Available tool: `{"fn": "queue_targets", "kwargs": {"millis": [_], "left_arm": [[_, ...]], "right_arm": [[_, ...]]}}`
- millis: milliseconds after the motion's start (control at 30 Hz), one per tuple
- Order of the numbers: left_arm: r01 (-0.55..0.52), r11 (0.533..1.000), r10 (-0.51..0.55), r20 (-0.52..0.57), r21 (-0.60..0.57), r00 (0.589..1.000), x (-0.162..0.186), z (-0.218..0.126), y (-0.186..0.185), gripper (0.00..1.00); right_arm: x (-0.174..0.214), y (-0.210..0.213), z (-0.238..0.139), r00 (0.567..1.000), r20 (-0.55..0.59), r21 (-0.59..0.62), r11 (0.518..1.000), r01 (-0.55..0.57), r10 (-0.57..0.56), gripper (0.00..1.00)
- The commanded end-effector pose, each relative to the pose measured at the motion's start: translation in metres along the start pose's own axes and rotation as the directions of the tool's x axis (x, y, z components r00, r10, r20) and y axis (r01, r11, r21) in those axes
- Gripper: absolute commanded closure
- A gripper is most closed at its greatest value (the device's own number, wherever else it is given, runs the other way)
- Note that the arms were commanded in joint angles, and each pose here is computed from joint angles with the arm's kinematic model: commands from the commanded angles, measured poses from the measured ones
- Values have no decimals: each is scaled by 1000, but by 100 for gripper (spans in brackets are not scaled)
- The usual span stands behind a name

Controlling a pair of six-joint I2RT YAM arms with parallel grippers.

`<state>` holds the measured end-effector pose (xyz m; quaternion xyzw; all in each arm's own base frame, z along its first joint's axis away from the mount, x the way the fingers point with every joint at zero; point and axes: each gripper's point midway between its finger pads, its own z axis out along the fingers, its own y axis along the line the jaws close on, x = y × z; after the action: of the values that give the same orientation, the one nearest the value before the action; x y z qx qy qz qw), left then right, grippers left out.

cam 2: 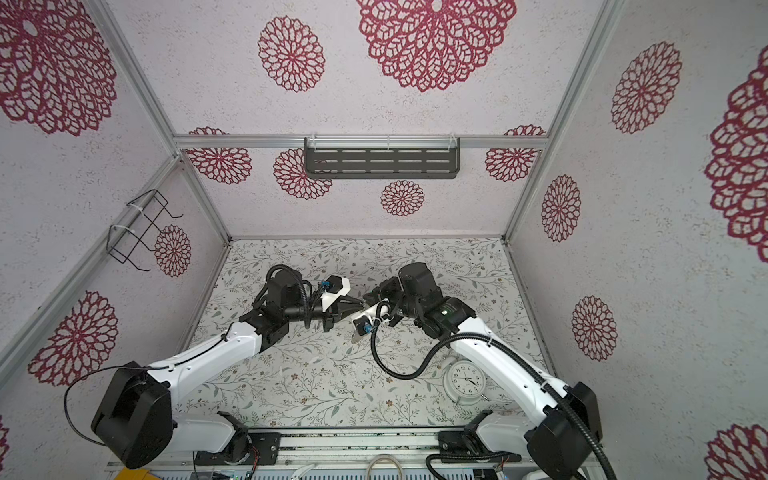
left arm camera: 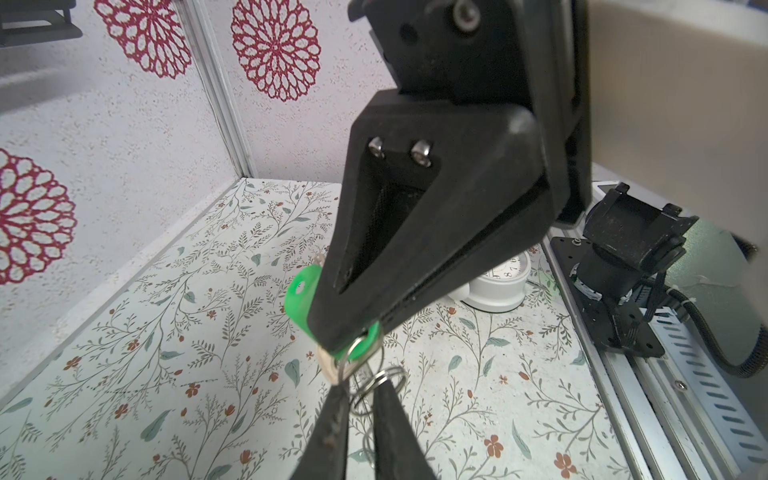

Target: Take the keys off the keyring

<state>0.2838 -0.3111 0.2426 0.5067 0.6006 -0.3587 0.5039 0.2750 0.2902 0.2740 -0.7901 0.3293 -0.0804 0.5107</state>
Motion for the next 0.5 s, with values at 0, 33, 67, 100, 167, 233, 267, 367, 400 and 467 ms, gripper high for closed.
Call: {"fn": "queue_targets", "kwargs": {"millis": [0,33,67,100,167,233,267,367,400,467], "left_arm": [[-13,1000,13,14,12,1000,-2,1,-3,88],[-15,1000,14,14,12,1000,-2,1,-3,90],[-15,1000,15,15,10,1000,-3,1,-3,90],[-14,1000,14,12,10,1000,-2,1,-2,91],[-12,1000,12,8,8,1000,-1,1,-2,94],[-10,1000,10,5,8,1000,-1,2,-2,95],[-10,1000,10,4,7,1000,-1,2,-2,96],[-10,1000,10,2,8,1000,-2,2,-1,99],[-10,1000,10,2,8,1000,-2,2,-1,100],[-11,1000,11,1,11,1000,-3,2,-1,100]], "right_arm": [[-7,-19,-14,1000,20,70,997,-13,12,100],[-7,-19,-14,1000,18,73,997,-13,12,100],[-7,-19,-14,1000,17,72,997,-14,13,100],[-6,-19,-14,1000,14,75,997,-15,14,100],[-6,-20,-15,1000,12,90,996,-22,21,100],[-4,-22,-16,1000,4,104,994,-30,30,100],[-4,-22,-16,999,4,108,993,-36,36,100],[-4,-25,-18,999,8,140,989,-54,54,100],[-4,-25,-19,998,8,146,988,-58,58,100],[-3,-26,-19,997,2,156,985,-71,72,100]]}}
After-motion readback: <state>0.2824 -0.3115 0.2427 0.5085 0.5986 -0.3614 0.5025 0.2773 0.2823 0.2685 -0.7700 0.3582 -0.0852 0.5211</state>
